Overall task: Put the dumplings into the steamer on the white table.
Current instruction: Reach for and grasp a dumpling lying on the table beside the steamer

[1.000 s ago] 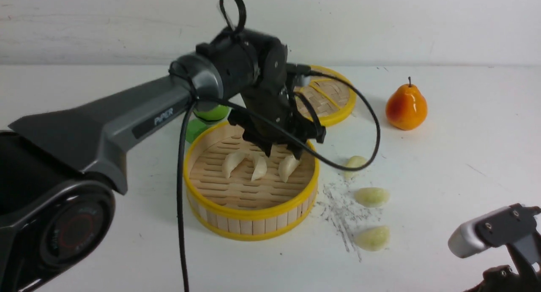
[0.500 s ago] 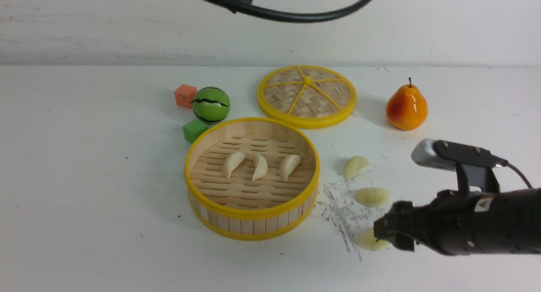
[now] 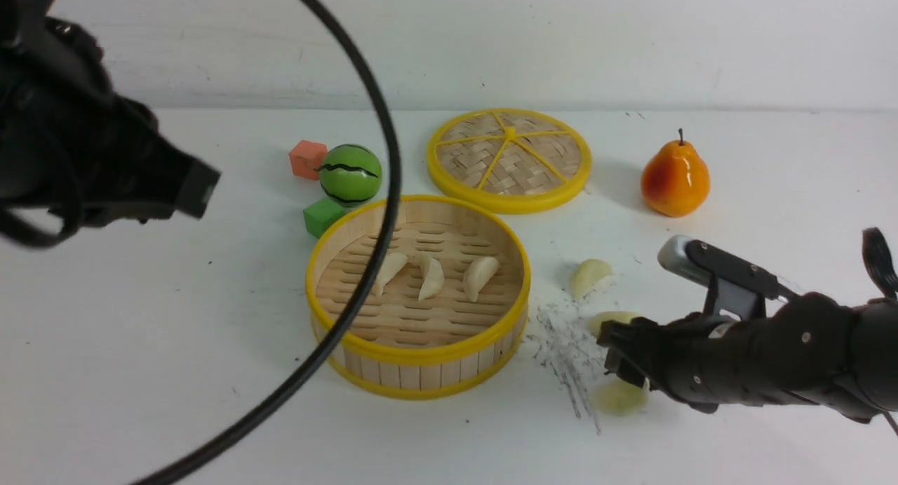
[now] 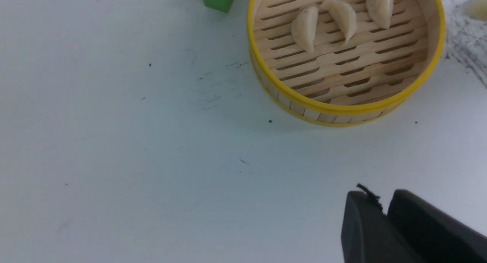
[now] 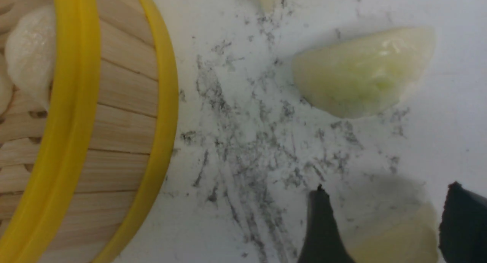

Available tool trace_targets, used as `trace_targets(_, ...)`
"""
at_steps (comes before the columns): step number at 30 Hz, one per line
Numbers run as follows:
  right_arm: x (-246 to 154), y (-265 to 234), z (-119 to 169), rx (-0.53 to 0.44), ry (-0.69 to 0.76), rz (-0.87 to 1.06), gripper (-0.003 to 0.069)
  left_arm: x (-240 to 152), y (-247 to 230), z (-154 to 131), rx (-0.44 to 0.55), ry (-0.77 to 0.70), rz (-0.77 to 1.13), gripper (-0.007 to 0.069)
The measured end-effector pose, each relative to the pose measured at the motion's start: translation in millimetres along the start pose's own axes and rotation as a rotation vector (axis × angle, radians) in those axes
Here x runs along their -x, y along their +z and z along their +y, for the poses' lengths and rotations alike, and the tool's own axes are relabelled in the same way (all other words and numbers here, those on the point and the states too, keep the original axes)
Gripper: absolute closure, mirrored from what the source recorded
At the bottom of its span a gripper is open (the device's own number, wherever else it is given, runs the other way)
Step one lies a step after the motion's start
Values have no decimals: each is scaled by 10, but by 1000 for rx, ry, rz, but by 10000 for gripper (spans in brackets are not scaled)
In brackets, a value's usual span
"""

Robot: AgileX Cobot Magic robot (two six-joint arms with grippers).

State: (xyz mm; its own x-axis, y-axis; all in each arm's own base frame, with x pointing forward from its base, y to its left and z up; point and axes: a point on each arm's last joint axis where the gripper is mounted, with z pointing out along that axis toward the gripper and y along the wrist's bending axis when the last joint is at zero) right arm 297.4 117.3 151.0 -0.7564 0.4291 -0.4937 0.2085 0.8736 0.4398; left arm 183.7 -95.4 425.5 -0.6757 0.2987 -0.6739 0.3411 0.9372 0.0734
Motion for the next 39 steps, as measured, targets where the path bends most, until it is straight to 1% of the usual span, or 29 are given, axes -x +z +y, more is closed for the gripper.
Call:
trace_targets(4,-1,87,30,-2,-11,37,254,-227,-131,81,24,-19,-67,534)
trace_targets(5,-1,85,31,-2,-12,37,255,-227,-131,81,24,-19,-67,533)
trace_targets(7,-9,102,33,-3,-49,49,274,-365,-212,134,41,-40,-86,532)
trace_targets(10,-24,106,44,2,-125,76,351,-527,-308,202,73,-70,-118,531)
trace_targets(11,-27,105,44,4,-146,87,386,-595,-336,229,86,-85,-126,529)
trace_targets(12,-36,103,47,7,-179,102,442,-710,-356,270,111,-104,-134,526)
trace_targets(13,-37,102,55,11,-205,111,480,-760,-365,288,121,-118,-139,525)
trace_targets(14,-44,100,59,15,-240,123,503,-859,-383,325,140,-137,-147,524)
trace_targets(18,-47,89,106,43,-418,172,507,-1213,-313,398,189,-224,-179,524)
trace_targets(21,-37,86,163,73,-566,226,507,-1496,-148,393,177,-282,-198,524)
trace_targets(25,-12,79,230,98,-655,279,512,-1778,108,342,135,-300,-219,516)
trace_targets(27,-4,84,246,102,-676,299,498,-1892,237,313,116,-297,-216,515)
trace_targets(29,0,75,259,106,-686,314,451,-1934,289,292,94,-301,-235,513)
trace_targets(32,-19,60,270,112,-689,357,315,-1930,293,275,65,-307,-277,513)
trace_targets(34,-29,45,281,115,-673,386,243,-1919,290,271,60,-305,-290,511)
trace_targets(36,-38,33,286,116,-662,413,213,-1913,288,268,56,-304,-296,508)
trace_targets(39,-54,21,281,113,-655,442,220,-1901,286,263,49,-303,-308,504)
